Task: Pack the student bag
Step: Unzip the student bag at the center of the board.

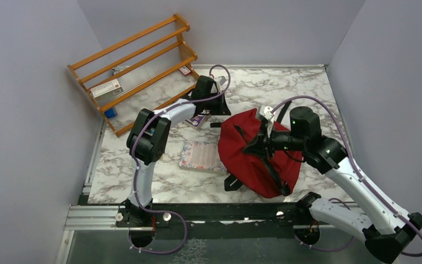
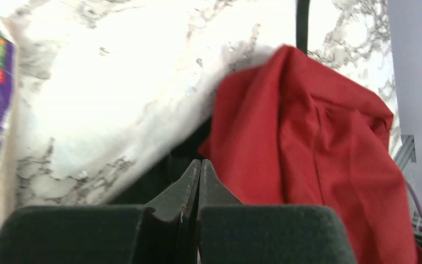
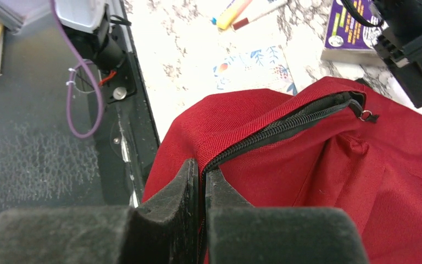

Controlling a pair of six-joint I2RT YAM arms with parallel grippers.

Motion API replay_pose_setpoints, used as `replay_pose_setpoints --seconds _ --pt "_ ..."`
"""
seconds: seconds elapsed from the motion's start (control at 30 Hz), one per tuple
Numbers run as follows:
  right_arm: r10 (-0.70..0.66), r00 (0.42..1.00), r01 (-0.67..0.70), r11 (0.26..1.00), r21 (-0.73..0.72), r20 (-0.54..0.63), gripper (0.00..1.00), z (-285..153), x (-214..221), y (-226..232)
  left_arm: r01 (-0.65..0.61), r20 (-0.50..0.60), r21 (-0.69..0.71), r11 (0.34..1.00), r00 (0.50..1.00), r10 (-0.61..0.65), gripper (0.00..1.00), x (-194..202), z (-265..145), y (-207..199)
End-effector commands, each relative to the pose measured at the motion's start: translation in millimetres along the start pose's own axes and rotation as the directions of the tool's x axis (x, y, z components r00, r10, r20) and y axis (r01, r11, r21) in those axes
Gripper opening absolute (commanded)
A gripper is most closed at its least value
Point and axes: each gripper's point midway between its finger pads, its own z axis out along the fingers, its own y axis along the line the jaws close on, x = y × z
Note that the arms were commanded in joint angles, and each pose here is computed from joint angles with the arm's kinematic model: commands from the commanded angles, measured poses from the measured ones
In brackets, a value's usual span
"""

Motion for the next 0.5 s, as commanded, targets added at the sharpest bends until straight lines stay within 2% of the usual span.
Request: replay_pose_setpoints --seconds 0.0,0.13,0.33,0.4,0.47 --pt "-0.065 0.992 0.072 0.996 -0.056 0.112 0.01 -10 -33 19 -0.052 0.074 -0.019 0.998 0.996 0.054 0.0 -34 9 9" --pt "-0.001 1.0 0.0 0.999 0.042 0.031 0.01 0 -16 -5 -0.075 0.091 0.025 0.997 0.993 0.072 0.02 -52 6 -7" --pt "0.15 0.988 -0.134 0.961 0.243 -0.047 0.01 14 14 -49 -0.079 0.151 0.033 0.996 0.986 0.073 0.32 -83 -27 -28" --pt "0.217 0.974 -0.186 0.927 0.324 -0.06 0.01 20 25 -66 -0.07 0.189 0.013 0.997 0.98 0.066 0.37 -96 -48 -29" --pt "0.296 0.952 -0.23 0.861 0.453 -0.08 0.01 23 43 -92 -0.063 0.217 -0.012 0.998 0.974 0.065 0.38 -102 -68 -25"
